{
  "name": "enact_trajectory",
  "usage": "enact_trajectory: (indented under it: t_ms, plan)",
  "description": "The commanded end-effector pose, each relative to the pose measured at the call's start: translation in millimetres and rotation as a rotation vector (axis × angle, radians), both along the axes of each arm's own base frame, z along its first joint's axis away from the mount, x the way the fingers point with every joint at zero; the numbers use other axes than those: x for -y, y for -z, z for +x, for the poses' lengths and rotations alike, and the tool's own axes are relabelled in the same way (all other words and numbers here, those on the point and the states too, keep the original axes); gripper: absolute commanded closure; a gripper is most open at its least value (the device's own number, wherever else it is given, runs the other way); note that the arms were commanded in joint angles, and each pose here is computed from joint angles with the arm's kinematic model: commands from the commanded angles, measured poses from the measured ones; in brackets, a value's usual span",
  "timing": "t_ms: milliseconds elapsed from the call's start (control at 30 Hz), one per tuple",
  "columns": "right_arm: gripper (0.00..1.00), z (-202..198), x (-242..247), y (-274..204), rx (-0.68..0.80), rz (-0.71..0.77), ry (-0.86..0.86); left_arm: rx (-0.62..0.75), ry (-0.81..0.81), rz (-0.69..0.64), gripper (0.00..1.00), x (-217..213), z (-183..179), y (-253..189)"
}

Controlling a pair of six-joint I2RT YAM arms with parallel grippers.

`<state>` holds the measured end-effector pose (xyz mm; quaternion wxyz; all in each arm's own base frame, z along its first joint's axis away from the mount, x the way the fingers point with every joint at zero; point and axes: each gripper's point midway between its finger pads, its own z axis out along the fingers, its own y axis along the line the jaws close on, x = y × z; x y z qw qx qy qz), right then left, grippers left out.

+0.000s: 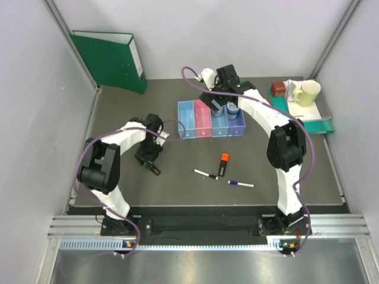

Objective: Sort the stationery into containers
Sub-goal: Place the stationery in the storage box, then move the pen to the center of the board.

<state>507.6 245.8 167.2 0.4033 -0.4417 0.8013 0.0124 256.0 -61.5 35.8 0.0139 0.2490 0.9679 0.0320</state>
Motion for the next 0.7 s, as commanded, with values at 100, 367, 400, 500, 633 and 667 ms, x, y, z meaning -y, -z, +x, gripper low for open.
enact_trajectory:
  t_ms: [100,367,400,500,633,667]
  plan:
    - [0.03,-2,-5,-57,0.119,0.057,0.000,0.023,0.059,0.010,0.55,-8,16,13]
    - [0.02,-3,-1,-66,0.137,0.059,0.014,0.080,0.115,-0.022,0.56,-2,43,19]
    - [0.02,-4,-1,-65,0.134,0.058,0.015,0.087,0.117,-0.025,0.56,-1,46,19]
    - [0.02,-4,0,-65,0.133,0.056,0.018,0.138,0.122,-0.050,0.56,7,63,13]
    - [0.02,-4,1,-67,0.139,0.056,0.023,0.201,0.147,-0.089,0.57,17,86,8]
    - [0.02,-4,1,-68,0.140,0.054,0.019,0.227,0.155,-0.099,0.57,21,95,7]
